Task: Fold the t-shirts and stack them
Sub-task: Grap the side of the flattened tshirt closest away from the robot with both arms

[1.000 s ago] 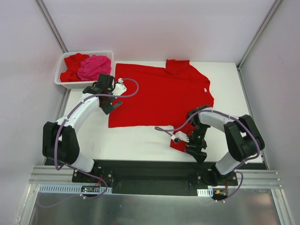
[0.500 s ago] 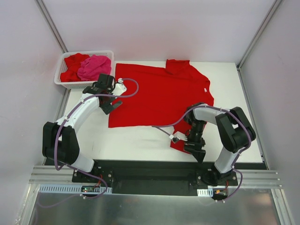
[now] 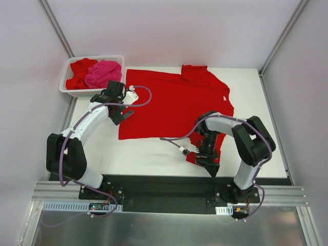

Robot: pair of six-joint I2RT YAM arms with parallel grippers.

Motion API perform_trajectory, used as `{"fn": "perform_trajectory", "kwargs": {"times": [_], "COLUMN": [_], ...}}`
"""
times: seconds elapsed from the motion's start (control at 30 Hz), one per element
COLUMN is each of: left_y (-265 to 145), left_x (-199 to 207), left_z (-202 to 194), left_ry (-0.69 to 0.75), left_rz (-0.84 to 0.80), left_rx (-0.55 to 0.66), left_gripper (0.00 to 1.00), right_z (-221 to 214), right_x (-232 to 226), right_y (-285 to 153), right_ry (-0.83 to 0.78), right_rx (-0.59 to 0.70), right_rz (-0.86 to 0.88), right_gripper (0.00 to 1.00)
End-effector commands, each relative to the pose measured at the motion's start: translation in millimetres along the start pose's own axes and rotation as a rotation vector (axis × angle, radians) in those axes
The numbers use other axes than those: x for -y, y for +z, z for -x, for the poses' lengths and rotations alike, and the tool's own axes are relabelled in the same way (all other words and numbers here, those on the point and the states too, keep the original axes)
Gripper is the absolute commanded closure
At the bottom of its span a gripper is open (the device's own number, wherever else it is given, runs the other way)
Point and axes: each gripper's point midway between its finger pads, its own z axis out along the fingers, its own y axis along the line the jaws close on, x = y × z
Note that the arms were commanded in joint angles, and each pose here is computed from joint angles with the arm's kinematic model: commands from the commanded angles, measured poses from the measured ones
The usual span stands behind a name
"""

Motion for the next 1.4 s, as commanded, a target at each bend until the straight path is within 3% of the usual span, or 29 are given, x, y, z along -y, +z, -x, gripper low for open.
{"fn": "perform_trajectory", "kwargs": {"times": [0.0, 0.2, 0.4, 0.7, 0.93, 1.37], "left_y": [-10.8, -5.9, -2.8, -1.7, -2.6, -1.8], "left_x": [-5.3, -3.5, -2.9, -2.8, -1.7, -2.7], "left_z": [6.3, 9.5, 11.8, 18.5, 22.2, 23.7], "left_ry": [0.019, 0.006, 0.014, 0.027, 0.044, 0.063], "left_rz": [0.017, 0.002, -0.004, 0.001, 0.005, 0.009], "left_rx": [0.024, 0.023, 0.021, 0.021, 0.023, 0.019], "left_gripper": [0.01, 0.01, 0.01, 0.01, 0.01, 0.01], "right_z": [-1.4, 3.8, -17.5, -24.0, -11.2, 21.9], "right_x": [-11.6, 59.5, 84.1, 93.8, 73.2, 32.1], "right_y": [-12.4, -46.3, -54.5, -49.4, -30.3, 2.7], "right_ry": [0.031, 0.054, 0.084, 0.174, 0.194, 0.055], "right_rx": [0.041, 0.19, 0.188, 0.185, 0.189, 0.175], "right_rz": [-0.083, -0.697, -0.98, -1.054, -0.931, -0.711], "right_gripper": [0.04, 0.04, 0.04, 0.04, 0.04, 0.04]}}
